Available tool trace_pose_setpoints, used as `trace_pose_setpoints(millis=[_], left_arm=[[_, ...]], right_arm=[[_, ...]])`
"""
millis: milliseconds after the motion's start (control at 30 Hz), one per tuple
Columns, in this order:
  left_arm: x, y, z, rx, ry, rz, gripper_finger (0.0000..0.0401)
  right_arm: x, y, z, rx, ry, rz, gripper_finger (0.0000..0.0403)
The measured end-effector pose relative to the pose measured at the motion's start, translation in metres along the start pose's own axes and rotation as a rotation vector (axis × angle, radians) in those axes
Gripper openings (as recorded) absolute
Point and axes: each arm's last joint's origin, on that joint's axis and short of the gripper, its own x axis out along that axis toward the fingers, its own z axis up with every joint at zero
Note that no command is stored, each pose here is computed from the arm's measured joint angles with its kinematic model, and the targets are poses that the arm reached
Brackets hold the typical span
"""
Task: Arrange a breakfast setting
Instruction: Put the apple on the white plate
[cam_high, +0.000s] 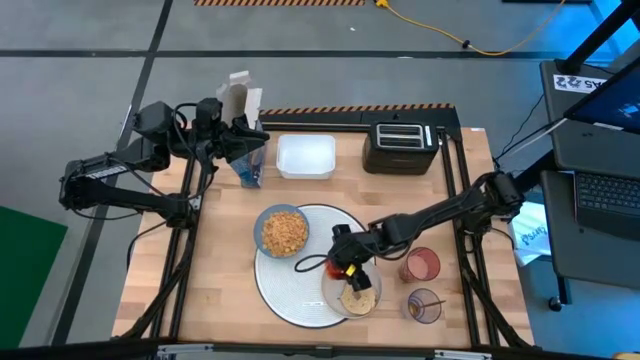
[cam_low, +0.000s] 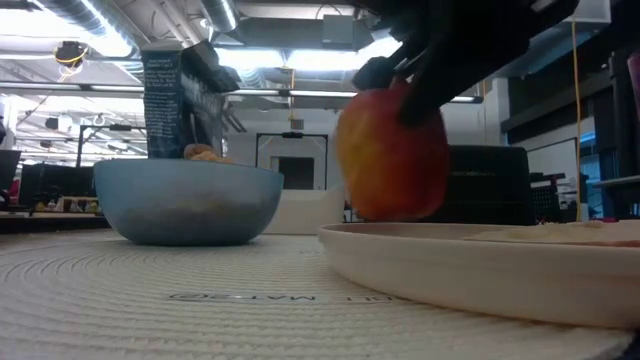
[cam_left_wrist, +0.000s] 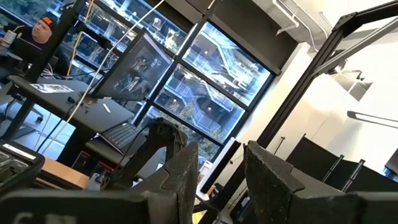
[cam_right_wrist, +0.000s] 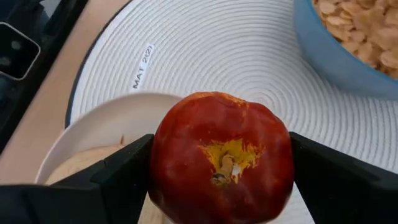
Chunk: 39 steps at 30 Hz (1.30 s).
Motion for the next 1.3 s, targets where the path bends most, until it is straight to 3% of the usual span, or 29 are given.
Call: trace_pose_setpoints(millis=[867,1067,1300], left_arm=[[0.0,0.0,-0.001,-0.001,0.005,0.004,0.0119],[0.0,0.0,-0.001,-0.001,0.011,-0.002,0.0119],[0.0,0.0,-0.001,-0.001,0.012,-0.003,0.0119]], right_arm=[[0.018,0.011,-0.008,-0.047,0.057,0.027,0.0334],[0.016,0.012,-0.013,0.027,0.109,0.034,0.0364],[0.017,0.012,-0.016,0.033,0.133,0.033,0.0396]])
